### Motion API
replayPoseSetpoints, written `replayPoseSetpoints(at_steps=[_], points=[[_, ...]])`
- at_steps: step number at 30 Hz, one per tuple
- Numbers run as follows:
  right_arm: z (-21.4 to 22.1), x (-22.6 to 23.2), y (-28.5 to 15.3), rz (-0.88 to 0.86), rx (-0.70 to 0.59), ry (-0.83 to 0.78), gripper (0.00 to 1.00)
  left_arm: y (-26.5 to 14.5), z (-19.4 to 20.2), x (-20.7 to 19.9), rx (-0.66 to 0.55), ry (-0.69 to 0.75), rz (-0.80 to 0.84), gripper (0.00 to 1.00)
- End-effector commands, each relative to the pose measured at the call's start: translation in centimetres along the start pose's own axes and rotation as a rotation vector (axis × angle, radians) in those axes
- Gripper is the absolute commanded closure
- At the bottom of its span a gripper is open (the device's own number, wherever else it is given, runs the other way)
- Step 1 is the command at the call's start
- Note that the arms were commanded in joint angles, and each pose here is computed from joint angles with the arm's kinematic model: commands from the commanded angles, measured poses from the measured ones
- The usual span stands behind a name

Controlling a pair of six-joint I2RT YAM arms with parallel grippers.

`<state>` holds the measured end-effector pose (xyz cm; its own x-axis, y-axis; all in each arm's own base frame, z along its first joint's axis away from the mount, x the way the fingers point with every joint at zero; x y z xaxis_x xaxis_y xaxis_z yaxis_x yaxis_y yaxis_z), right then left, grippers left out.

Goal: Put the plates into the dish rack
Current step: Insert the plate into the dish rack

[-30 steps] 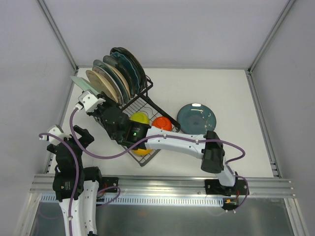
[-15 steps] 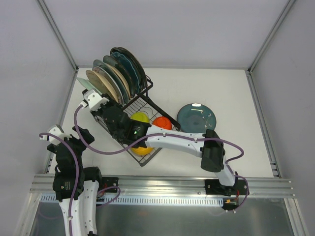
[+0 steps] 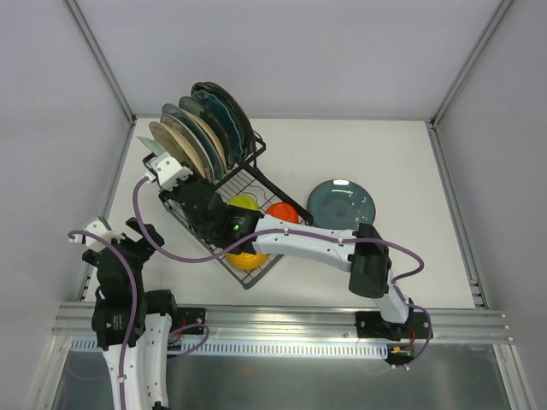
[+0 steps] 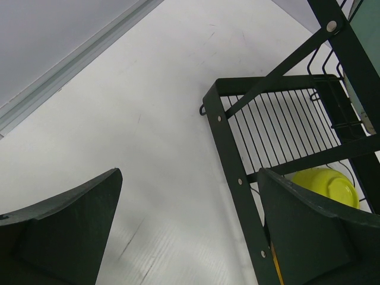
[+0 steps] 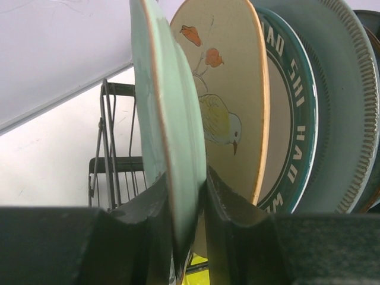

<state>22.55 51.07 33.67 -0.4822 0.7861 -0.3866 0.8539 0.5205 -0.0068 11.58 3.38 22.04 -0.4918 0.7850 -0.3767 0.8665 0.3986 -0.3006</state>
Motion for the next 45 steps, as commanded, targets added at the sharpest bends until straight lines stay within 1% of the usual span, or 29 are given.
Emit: replayPoseSetpoints(at_steps=[1, 7, 13, 27, 31, 37, 41, 45], points=[[-6.6, -5.8, -1.3, 0.103, -0.126, 0.171, 0.73, 0.3, -0.4, -0.6, -0.022, -0.001, 0.035, 0.01], [-7.0, -6.5, -1.6, 0.106, -0.126, 0.191, 0.69, 0.3, -0.4, -0.6, -0.022, 0.0, 0.037, 0.01], [-7.3, -7.1, -1.8, 0.114, -0.131, 0.197, 0.68, 0.4, -0.3, -0.6, -0.02, 0.001, 0.034, 0.01], [-8.0, -9.6, -2.0, 0.187, -0.138, 0.195, 0.68, 0.3, -0.4, -0.6, -0.024, -0.001, 0.038, 0.01], [-7.9, -10.2, -2.0, 0.193, -0.128, 0.197, 0.68, 0.3, -0.4, -0.6, -0.023, -0.001, 0.037, 0.01], [-8.4, -11.1, -2.6, 0.193, -0.138, 0.21, 0.72, 0.3, -0.4, -0.6, -0.023, -0.001, 0.037, 0.01], [-8.7, -11.4, -3.1, 0.173, -0.148, 0.211, 0.72, 0.3, -0.3, -0.6, -0.022, -0.002, 0.039, 0.01], [-8.7, -11.7, -3.0, 0.192, -0.145, 0.19, 0.71, 0.3, -0.4, -0.6, -0.025, -0.001, 0.04, 0.01]])
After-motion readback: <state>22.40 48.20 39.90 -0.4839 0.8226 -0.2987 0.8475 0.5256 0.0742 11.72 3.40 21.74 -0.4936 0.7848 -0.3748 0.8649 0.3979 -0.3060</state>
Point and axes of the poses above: each gripper's point midway between its finger pads, its own y axis out along the fingers, its own x axis along the line the jaws close on, z = x × y, the point moved 5 cm from there along -y, back along the fingers, and after that the axes turned 3 degrees about -y, right-handed, at the moved point
